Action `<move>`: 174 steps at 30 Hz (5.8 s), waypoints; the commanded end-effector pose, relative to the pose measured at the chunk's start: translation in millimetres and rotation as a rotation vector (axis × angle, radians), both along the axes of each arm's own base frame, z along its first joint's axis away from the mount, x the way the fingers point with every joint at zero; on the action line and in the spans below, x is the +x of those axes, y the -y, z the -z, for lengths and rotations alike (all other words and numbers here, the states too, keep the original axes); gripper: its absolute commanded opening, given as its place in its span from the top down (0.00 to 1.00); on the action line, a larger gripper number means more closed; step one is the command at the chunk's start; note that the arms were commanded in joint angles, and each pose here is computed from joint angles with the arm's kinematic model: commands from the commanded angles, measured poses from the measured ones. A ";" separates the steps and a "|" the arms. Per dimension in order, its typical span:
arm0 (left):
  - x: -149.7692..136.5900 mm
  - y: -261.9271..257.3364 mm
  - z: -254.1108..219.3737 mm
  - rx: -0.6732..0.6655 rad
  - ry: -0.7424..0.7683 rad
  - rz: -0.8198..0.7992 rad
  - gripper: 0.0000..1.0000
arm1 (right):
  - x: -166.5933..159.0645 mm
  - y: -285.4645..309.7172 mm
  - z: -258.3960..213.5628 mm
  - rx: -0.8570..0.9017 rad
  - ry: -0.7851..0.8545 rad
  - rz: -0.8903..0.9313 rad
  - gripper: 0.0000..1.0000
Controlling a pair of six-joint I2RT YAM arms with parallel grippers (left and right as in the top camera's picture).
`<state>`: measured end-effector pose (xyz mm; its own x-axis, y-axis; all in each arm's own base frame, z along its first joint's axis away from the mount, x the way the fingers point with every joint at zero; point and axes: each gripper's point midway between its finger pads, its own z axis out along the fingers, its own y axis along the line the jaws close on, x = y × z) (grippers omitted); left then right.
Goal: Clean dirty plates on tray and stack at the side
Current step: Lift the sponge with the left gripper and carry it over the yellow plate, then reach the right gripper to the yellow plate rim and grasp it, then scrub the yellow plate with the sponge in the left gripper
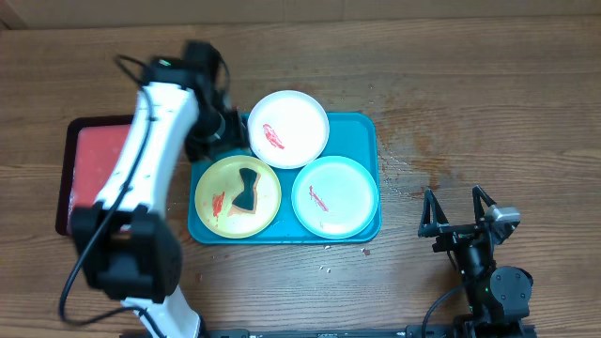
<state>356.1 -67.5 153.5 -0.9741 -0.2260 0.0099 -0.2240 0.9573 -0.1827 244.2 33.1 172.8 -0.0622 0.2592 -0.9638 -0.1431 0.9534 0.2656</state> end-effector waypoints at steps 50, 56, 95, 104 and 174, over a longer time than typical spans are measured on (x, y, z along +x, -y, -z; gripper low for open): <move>-62.9 -110.3 -105.2 0.128 0.143 -0.295 0.00 | 5.8 -129.3 -231.2 0.254 -0.654 -0.691 0.13; -62.8 -110.4 -105.2 0.129 0.144 -0.295 0.00 | 29.6 -151.5 -120.8 0.120 -1.067 -0.395 0.12; -61.6 -106.4 -105.4 0.106 0.147 -0.291 0.00 | 88.0 -314.5 121.8 -0.275 -1.173 -0.263 0.54; -63.1 -105.6 -103.3 0.102 0.136 -0.289 0.00 | 78.1 -317.7 139.7 -0.274 -1.192 -0.285 0.55; -44.7 -17.2 155.1 0.044 -0.017 0.054 0.91 | 51.1 -309.9 168.9 -0.209 -1.325 -0.320 0.96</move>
